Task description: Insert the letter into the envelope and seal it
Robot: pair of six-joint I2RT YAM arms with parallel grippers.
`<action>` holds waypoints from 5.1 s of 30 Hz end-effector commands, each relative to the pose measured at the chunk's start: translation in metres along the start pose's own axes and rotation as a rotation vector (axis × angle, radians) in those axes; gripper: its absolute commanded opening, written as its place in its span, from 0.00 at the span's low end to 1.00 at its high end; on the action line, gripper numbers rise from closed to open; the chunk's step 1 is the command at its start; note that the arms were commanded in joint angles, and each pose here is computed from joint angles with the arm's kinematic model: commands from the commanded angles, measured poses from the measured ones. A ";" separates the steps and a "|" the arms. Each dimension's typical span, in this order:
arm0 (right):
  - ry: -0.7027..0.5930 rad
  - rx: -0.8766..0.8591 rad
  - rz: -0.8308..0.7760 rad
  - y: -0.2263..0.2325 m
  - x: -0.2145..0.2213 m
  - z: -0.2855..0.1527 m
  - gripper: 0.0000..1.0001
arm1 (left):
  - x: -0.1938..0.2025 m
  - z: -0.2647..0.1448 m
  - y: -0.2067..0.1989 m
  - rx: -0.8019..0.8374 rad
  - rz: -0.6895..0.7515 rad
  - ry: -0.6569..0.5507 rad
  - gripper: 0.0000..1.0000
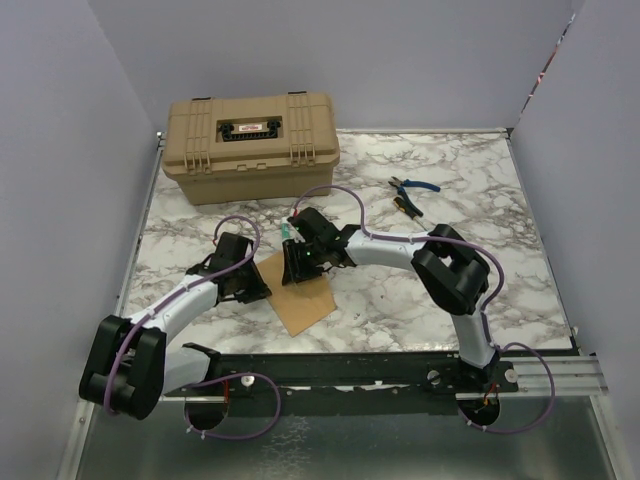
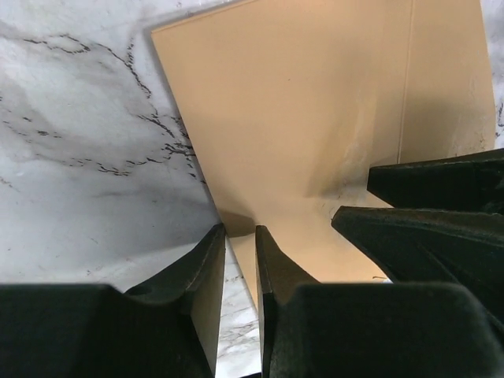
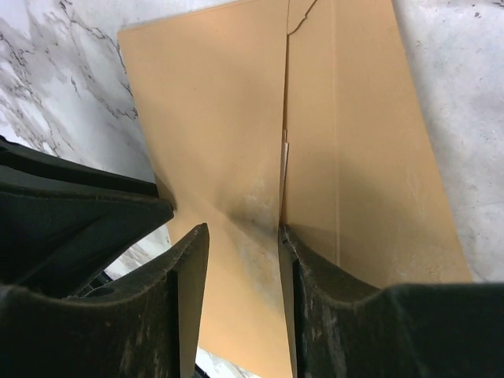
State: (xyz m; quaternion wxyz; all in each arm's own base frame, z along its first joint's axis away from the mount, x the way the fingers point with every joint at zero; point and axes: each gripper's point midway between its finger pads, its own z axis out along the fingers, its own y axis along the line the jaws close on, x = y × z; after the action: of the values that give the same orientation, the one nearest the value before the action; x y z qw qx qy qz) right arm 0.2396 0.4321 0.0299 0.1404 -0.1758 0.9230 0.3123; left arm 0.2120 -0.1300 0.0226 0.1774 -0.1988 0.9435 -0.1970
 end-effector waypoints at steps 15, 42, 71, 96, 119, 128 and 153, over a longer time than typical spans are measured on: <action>-0.374 0.295 -0.045 -0.019 -0.076 -0.092 0.55 | -0.050 -0.035 -0.032 0.067 0.075 -0.216 0.40; -0.489 0.568 0.129 -0.113 -0.070 -0.161 0.56 | -0.142 0.040 -0.094 -0.199 0.379 -0.528 0.49; -0.391 -0.022 0.022 -0.052 -0.097 -0.193 0.66 | -0.079 -0.015 -0.186 0.404 0.786 -0.330 0.00; -0.189 -0.344 0.094 -0.007 -0.085 -0.214 0.58 | -0.035 -0.098 -0.234 0.830 1.115 -0.329 0.00; -0.218 -0.442 0.109 0.000 -0.088 -0.218 0.06 | -0.031 -0.115 -0.237 0.867 1.086 -0.336 0.01; -0.236 -0.512 0.076 0.011 -0.090 -0.225 0.00 | -0.032 -0.100 -0.239 0.848 1.033 -0.278 0.58; -0.233 -0.493 0.074 0.006 -0.093 -0.225 0.49 | -0.022 -0.098 -0.229 0.864 1.127 -0.265 0.00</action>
State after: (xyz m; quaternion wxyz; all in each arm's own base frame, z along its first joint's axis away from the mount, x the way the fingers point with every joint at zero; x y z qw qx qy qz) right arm 0.2865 0.3184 0.2276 0.1772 -0.1219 0.8109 0.5442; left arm 0.2681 -0.2834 0.2040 0.4198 0.3648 0.7292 -0.3988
